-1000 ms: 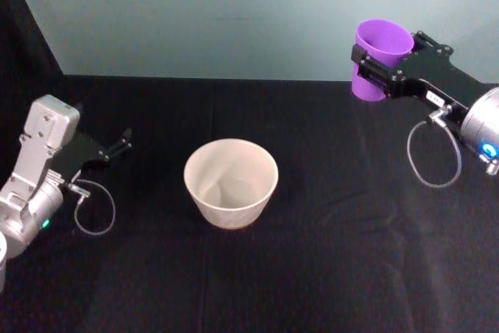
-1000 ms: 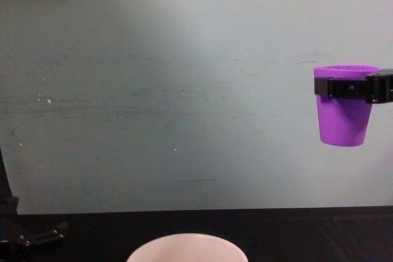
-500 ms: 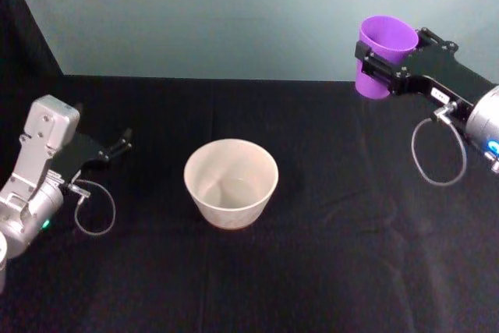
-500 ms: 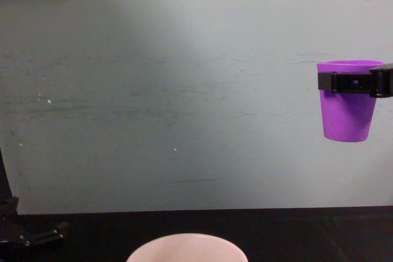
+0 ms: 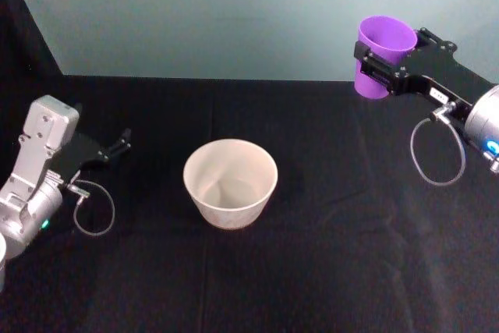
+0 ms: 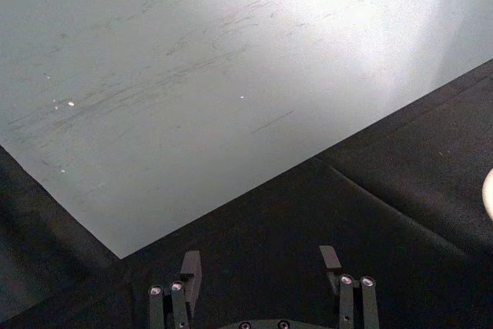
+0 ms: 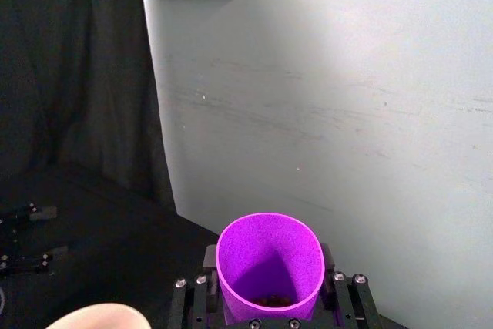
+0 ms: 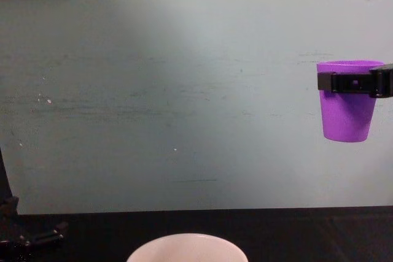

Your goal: Pick up the cup and pour the mung beans from the cup into the bowl.

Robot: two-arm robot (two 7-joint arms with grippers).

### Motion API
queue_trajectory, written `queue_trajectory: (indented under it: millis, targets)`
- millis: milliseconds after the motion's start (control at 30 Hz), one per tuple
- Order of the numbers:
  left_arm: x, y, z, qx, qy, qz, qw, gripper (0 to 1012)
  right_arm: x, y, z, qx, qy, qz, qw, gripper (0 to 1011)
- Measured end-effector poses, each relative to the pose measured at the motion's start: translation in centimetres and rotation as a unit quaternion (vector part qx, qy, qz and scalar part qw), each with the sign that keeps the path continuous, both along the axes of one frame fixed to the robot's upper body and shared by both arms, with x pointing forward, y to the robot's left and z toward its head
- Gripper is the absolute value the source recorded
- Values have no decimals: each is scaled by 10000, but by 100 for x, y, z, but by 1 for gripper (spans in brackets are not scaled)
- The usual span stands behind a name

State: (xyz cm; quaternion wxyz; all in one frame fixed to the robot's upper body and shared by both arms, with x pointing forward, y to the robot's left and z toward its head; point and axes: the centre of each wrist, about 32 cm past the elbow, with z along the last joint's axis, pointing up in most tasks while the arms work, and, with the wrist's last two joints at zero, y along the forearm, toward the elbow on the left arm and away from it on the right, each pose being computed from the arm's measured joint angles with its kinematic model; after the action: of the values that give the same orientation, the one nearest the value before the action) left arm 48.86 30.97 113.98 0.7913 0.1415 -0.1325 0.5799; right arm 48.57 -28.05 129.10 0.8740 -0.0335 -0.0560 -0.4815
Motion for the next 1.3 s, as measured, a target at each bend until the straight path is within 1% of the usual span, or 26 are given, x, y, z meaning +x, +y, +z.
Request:
queue_trajectory:
  millis: [1300]
  targets:
    - [0, 0, 0, 0, 0, -1, 10000, 1000, 0, 1, -1, 0, -1, -1, 10000, 732]
